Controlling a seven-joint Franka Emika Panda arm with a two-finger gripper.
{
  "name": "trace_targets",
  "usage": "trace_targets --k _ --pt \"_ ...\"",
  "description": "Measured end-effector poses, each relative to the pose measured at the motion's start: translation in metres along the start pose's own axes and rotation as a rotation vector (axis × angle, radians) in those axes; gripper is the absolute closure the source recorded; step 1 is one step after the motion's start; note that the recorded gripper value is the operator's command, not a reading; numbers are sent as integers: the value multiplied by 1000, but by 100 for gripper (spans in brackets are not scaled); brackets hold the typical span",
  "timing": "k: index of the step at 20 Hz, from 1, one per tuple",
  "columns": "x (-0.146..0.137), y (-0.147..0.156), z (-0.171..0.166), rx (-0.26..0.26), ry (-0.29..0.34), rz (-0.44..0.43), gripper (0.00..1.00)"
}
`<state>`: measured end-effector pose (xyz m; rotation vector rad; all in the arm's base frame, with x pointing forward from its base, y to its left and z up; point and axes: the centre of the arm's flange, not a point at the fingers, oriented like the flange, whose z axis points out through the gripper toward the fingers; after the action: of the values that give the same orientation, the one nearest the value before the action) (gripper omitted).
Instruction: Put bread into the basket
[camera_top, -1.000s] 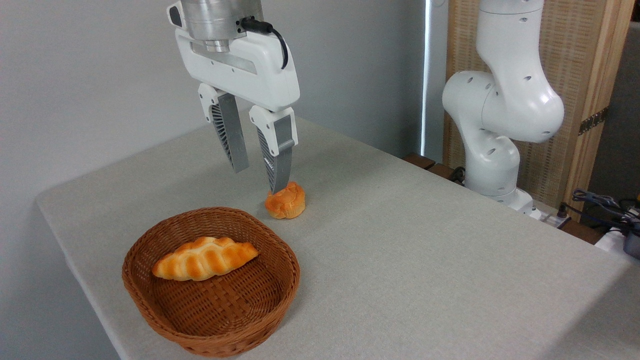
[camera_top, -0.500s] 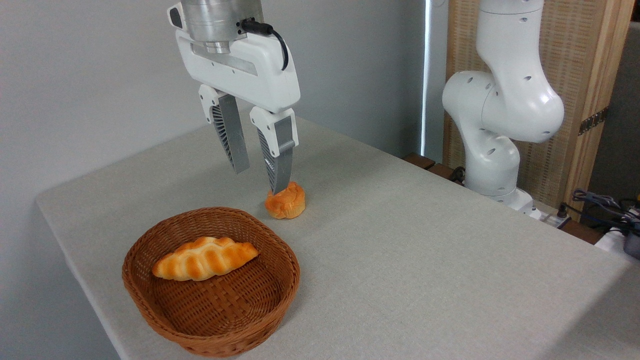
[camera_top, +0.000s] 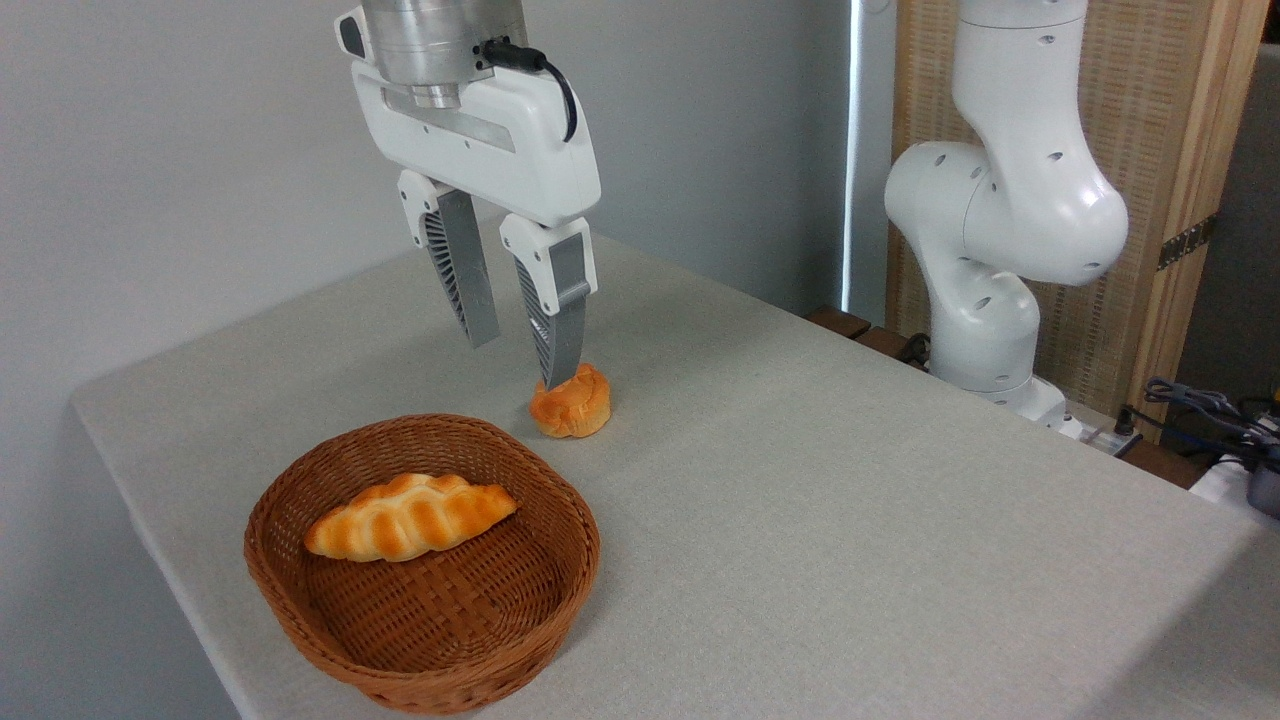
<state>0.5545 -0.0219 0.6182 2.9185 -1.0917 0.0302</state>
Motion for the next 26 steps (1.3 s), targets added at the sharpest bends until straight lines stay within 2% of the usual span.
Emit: trace_targets --k 26 --pt "2 4 16 -21 -25 8 0"
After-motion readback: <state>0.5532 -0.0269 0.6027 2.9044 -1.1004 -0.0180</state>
